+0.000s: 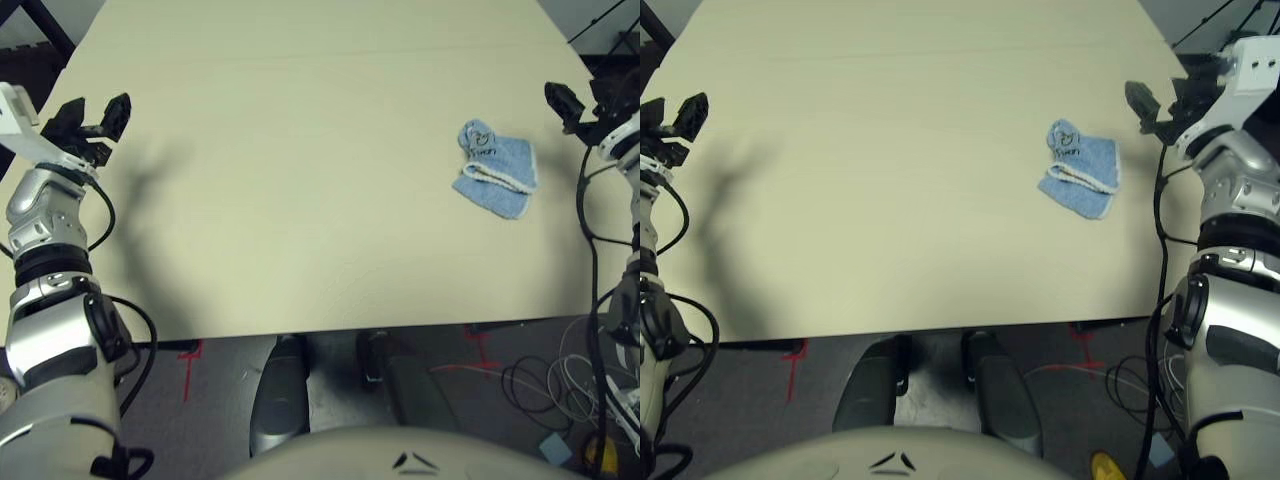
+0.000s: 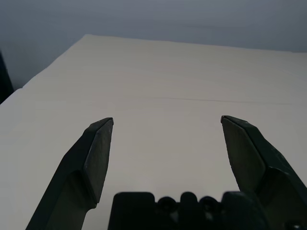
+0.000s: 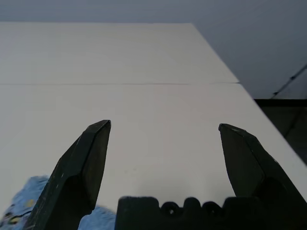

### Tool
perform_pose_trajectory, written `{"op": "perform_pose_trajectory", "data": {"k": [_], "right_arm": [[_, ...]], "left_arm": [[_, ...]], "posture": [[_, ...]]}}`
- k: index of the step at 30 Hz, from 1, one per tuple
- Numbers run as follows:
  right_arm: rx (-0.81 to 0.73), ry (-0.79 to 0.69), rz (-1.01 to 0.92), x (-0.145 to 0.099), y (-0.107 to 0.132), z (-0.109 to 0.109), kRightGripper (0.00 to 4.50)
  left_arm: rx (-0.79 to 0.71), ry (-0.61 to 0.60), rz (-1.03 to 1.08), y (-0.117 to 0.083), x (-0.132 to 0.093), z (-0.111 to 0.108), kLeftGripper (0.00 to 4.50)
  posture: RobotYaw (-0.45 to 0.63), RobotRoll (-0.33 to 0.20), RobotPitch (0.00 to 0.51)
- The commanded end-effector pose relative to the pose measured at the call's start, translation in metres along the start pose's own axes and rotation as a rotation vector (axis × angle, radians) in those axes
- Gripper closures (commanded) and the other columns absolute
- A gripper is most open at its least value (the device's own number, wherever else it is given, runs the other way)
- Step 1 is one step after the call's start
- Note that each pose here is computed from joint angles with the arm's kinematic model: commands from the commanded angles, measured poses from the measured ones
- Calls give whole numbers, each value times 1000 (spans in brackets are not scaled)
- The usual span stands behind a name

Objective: Wipe the water off the table with a rag.

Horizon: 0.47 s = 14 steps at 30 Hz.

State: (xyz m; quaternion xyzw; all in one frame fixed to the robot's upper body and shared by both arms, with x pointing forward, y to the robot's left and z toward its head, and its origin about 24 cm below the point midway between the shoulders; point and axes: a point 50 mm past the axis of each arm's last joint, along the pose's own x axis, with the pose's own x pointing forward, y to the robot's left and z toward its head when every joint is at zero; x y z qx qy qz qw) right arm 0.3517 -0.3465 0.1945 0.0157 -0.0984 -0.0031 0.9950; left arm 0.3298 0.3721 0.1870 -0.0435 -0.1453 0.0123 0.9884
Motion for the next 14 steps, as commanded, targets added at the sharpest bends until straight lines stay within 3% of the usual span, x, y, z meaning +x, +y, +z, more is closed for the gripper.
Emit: {"op": "perform_pose_trajectory", "data": {"k": [1, 14], "right_arm": [[6, 4, -86, -10, -13, -13, 17], [-14, 0, -94, -11, -11, -16, 17]], "left_arm": [[10, 32, 62, 4, -7, -16, 0], [18, 58, 111, 6, -8, -23, 0]], "posture": [[178, 0, 200], [172, 0, 213]]}}
